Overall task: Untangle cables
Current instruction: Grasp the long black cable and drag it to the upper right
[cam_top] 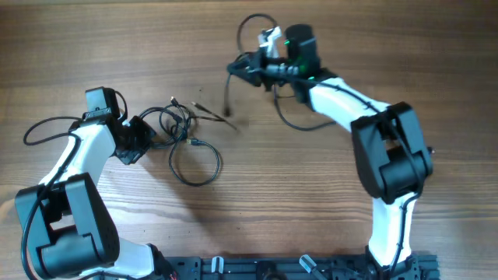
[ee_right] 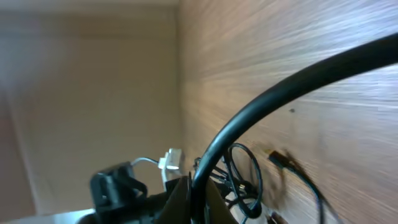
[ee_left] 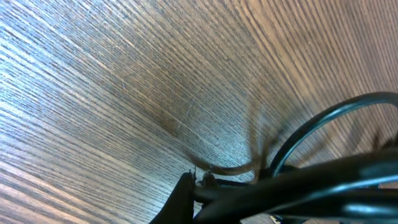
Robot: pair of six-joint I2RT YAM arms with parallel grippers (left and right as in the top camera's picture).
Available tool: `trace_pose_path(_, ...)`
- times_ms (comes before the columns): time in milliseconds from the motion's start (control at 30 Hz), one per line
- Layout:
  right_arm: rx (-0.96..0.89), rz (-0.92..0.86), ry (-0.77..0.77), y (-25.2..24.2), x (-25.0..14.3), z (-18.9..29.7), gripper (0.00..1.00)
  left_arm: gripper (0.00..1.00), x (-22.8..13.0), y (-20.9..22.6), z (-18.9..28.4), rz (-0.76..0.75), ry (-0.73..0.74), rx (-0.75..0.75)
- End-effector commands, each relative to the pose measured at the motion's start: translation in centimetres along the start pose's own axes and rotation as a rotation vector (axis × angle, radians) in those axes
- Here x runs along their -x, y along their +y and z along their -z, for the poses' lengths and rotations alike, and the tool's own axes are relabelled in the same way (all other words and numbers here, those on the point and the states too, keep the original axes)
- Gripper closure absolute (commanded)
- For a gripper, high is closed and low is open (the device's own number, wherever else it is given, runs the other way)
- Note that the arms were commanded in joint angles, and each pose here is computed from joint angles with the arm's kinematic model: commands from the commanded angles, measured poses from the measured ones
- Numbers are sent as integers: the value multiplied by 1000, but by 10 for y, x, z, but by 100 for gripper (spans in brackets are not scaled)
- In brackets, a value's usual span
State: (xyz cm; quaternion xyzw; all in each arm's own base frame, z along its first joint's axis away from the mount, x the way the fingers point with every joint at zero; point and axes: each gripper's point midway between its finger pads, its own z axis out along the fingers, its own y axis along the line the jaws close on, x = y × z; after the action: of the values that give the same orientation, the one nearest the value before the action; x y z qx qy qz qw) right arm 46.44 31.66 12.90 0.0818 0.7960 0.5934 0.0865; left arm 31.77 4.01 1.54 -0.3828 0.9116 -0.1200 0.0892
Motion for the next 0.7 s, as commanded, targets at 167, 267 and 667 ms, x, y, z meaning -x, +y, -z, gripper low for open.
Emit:
trace_pose_path(167,-30,-68,80,-46,14,77,95,96,-5,2,-4,-14,17,5)
trace_pose_path(267,-246,-92,29,-82,8,117,95,96,-5,2,-4,-14,17,4)
trace_pose_path(667,-1340,-83,-386,-131,9,353,96,96,-6,2,-5,-14,18,5)
